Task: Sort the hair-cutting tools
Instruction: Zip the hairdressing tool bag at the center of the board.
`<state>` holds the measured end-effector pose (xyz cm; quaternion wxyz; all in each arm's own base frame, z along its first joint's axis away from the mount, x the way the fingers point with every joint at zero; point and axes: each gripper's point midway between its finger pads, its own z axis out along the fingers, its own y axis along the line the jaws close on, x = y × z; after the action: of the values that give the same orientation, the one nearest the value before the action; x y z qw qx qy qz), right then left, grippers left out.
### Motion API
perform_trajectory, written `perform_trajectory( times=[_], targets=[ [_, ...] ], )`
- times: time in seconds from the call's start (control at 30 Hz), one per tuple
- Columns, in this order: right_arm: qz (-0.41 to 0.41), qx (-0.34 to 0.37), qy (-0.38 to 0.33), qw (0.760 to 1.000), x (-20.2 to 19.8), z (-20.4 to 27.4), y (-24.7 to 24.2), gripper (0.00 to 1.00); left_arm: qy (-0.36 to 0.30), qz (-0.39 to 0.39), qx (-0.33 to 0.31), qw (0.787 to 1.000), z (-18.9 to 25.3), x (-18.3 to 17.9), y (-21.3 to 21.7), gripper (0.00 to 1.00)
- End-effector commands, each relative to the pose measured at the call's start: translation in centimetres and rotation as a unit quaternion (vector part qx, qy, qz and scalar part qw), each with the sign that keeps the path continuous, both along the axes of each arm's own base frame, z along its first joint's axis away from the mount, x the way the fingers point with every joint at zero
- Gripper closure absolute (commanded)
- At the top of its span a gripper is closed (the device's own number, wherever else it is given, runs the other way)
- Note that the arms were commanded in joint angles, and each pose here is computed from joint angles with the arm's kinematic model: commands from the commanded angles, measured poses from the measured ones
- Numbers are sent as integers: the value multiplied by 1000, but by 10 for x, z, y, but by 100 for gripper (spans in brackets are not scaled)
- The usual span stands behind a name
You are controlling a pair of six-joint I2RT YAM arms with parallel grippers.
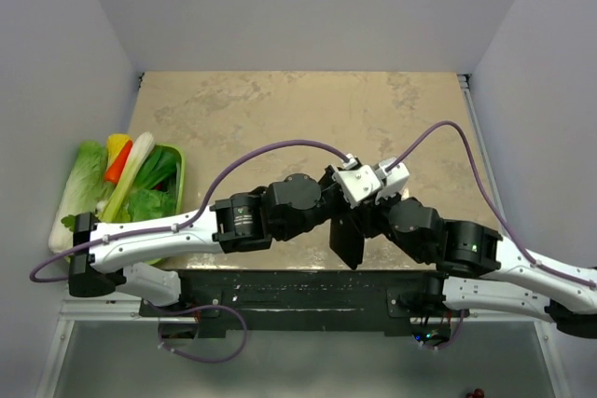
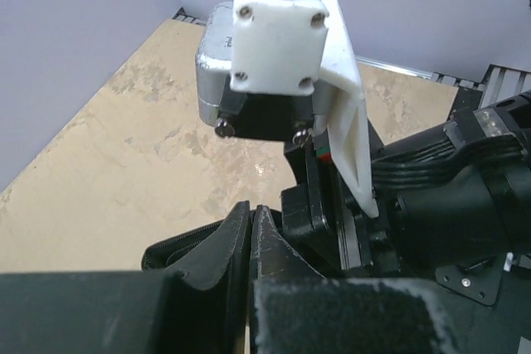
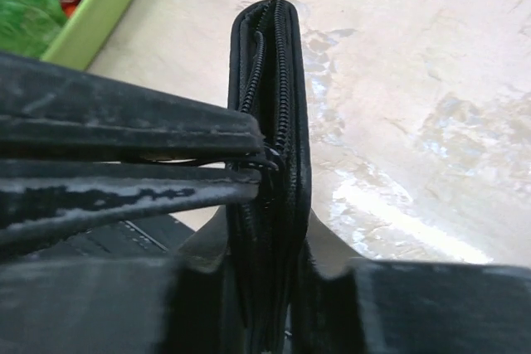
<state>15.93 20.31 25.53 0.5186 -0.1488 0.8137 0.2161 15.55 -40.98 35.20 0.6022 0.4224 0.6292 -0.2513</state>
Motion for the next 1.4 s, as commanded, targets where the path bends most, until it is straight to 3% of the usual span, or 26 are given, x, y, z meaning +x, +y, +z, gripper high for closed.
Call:
perform_trajectory(
  times=[0.0,0.17,0.53,0.77,1.2,1.37],
  targets=[
    [-16,4,6,1000,-2,-4,-14,100,-34,-3,-166,985,112,-11,28,100],
    [28,20,-5,999,-14,13,-17,100,-31,30,-163,986,107,-3,43,100],
    [235,11,16,972,-61,19,34,100,-41,126,-169,977,102,61,90,100],
    [233,17,3,972,-61,33,28,100,-26,160,-159,974,77,84,111,100],
    [199,20,-10,980,-53,53,13,100,55,246,-136,958,-17,105,149,100],
    [196,21,-15,980,-51,53,15,100,69,250,-134,957,-35,109,153,100]
  ],
)
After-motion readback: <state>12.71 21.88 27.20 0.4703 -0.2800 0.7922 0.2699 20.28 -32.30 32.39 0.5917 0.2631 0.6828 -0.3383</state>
